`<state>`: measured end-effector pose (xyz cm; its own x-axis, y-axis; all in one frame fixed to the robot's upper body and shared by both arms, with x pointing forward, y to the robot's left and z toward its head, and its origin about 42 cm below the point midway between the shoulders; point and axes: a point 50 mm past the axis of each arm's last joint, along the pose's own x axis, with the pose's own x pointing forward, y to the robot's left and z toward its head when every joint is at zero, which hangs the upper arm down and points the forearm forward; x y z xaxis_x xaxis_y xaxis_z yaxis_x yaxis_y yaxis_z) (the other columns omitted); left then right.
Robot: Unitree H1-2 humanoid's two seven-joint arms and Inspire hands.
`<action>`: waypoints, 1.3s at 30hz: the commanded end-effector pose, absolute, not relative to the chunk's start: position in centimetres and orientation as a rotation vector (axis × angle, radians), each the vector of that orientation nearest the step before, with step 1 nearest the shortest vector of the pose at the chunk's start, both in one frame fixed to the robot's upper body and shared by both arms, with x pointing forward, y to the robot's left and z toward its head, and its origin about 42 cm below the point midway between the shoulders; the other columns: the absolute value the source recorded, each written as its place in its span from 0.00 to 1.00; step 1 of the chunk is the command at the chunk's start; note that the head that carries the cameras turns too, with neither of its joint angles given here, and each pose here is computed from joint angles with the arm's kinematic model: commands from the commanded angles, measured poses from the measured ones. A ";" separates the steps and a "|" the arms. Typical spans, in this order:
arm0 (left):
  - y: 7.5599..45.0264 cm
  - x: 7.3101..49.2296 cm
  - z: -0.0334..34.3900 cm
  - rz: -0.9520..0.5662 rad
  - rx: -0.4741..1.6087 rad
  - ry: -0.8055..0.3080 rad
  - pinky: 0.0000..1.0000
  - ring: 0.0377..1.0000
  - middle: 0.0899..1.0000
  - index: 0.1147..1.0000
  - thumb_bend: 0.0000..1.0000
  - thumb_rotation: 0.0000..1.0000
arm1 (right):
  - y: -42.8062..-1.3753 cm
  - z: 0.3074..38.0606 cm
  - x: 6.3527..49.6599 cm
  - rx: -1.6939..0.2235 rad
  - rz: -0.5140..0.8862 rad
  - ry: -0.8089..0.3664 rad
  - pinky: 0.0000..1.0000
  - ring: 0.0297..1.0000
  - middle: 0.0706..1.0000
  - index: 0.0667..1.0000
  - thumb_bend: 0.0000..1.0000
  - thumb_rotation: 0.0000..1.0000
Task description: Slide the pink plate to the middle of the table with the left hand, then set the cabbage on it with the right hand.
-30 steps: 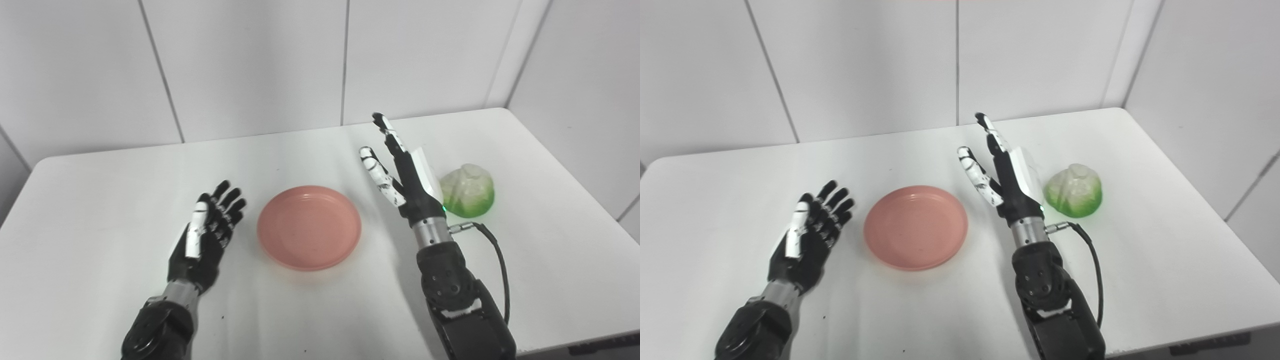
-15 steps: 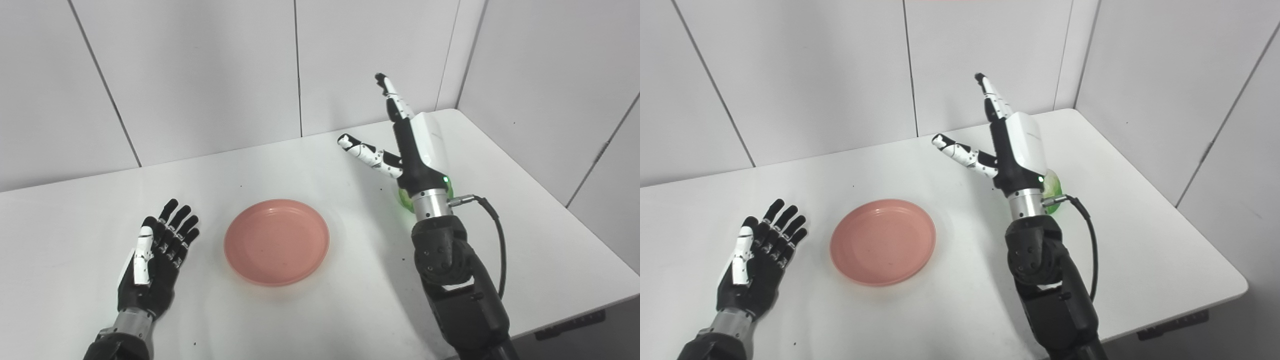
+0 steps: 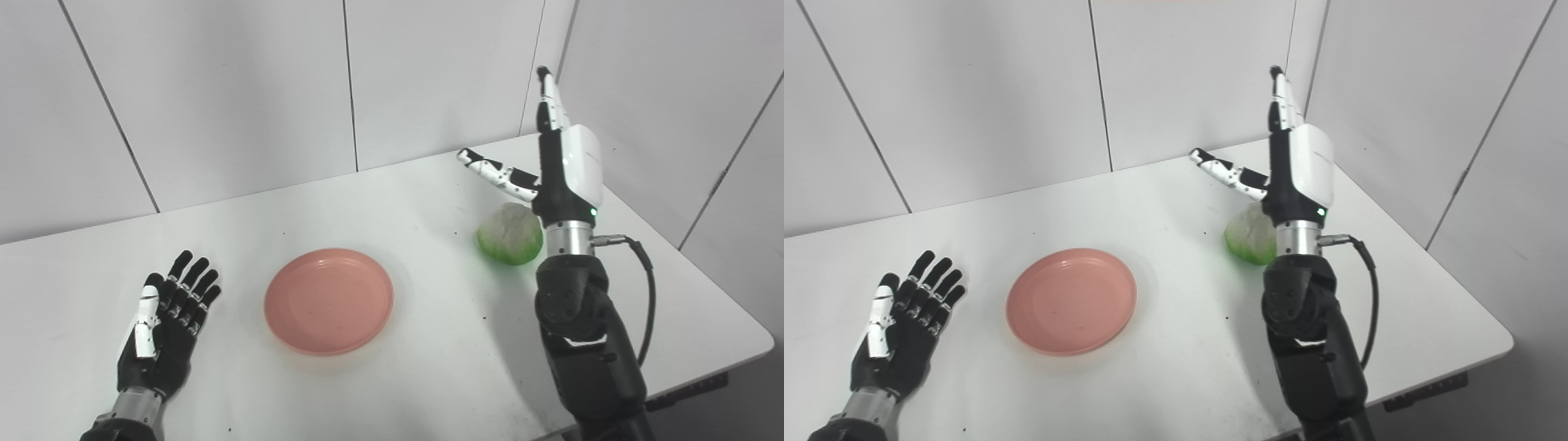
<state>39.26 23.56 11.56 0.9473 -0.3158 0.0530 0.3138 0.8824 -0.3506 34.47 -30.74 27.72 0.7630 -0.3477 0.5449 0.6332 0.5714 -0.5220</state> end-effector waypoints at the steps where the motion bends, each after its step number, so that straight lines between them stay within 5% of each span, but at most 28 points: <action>1: 24.5 39.2 10.9 -0.312 -0.371 0.040 0.96 0.94 0.94 0.93 0.45 1.00 | -31.7 29.0 34.4 -0.768 -0.648 -0.435 0.87 0.94 0.98 1.00 1.00 0.62; 15: 25.6 39.4 11.1 -0.304 -0.361 0.041 0.95 0.93 0.93 0.92 0.43 1.00 | -34.2 24.8 33.7 -0.744 -0.617 -0.240 0.81 0.93 1.00 1.00 1.00 0.65; 39: 26.4 39.2 11.3 -0.306 -0.363 0.053 0.94 0.91 0.92 0.91 0.43 1.00 | -34.2 20.0 37.6 -0.701 -0.457 -0.118 0.84 0.96 1.00 1.00 1.00 0.61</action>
<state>39.36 25.47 11.65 0.9497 -0.3107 0.0392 0.3041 0.8853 -0.3517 36.53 -34.01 17.43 0.9046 -0.3985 0.1513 0.4017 0.6784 -0.6151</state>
